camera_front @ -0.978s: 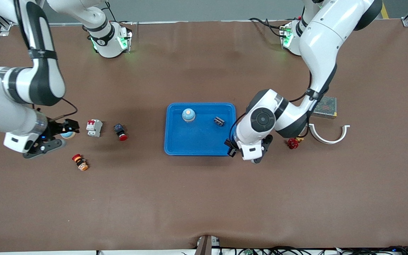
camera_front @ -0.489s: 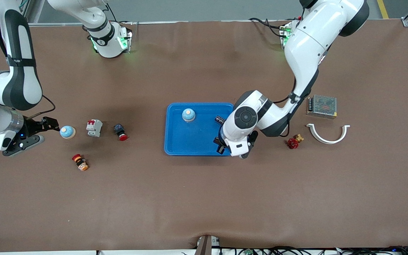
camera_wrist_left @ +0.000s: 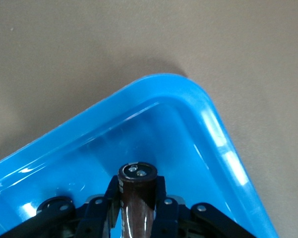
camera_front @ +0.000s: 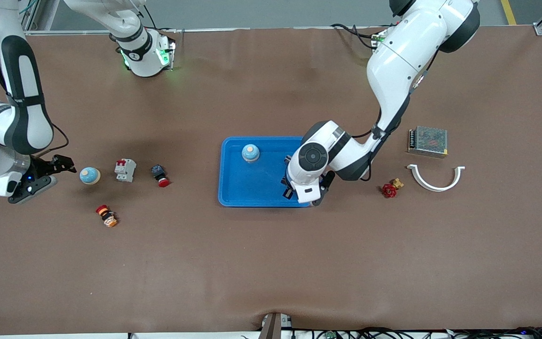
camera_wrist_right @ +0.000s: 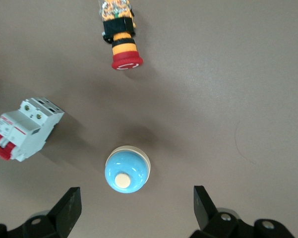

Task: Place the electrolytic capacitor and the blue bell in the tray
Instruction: 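Place the capacitor in the tray while the right gripper reaches the bell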

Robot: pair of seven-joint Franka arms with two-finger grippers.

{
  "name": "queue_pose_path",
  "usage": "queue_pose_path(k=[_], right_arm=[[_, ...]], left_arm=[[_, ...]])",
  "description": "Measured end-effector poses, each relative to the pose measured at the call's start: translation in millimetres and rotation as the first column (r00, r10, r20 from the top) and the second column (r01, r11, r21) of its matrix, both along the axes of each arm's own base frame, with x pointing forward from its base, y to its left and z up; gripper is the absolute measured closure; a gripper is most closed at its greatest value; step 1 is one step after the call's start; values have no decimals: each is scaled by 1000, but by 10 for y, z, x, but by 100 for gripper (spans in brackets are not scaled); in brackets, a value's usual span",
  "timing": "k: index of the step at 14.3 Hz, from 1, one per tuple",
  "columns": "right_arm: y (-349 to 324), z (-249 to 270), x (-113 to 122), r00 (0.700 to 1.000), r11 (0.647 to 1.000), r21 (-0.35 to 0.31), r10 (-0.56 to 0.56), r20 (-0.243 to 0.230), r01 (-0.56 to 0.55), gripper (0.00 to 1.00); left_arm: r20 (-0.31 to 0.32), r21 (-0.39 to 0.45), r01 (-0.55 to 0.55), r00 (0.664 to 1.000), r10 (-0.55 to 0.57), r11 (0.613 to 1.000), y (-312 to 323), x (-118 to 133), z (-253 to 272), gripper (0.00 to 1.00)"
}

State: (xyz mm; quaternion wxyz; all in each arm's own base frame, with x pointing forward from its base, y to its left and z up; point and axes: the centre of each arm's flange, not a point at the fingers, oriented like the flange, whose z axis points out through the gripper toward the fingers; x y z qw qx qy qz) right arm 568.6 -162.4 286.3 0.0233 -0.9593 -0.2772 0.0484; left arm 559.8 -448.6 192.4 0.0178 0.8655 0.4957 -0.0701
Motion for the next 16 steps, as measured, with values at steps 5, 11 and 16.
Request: queue_pose_path(k=[5,11,16], right_arm=[[35,-342,-138,1000,1000,-23,5,31,-4,0],[35,-556,-285,999,1000,-20,9,43,-8,0],[43,-714,-339,998,1000,-16,10,63,-9,0]], left_arm=[[-22,31,16,1000,-15,999,-3,-40,-5,31],[46,80,37,998,-40,996,180,211,490,0],[110,106,224,966,-235,969,823,630,1335,0]])
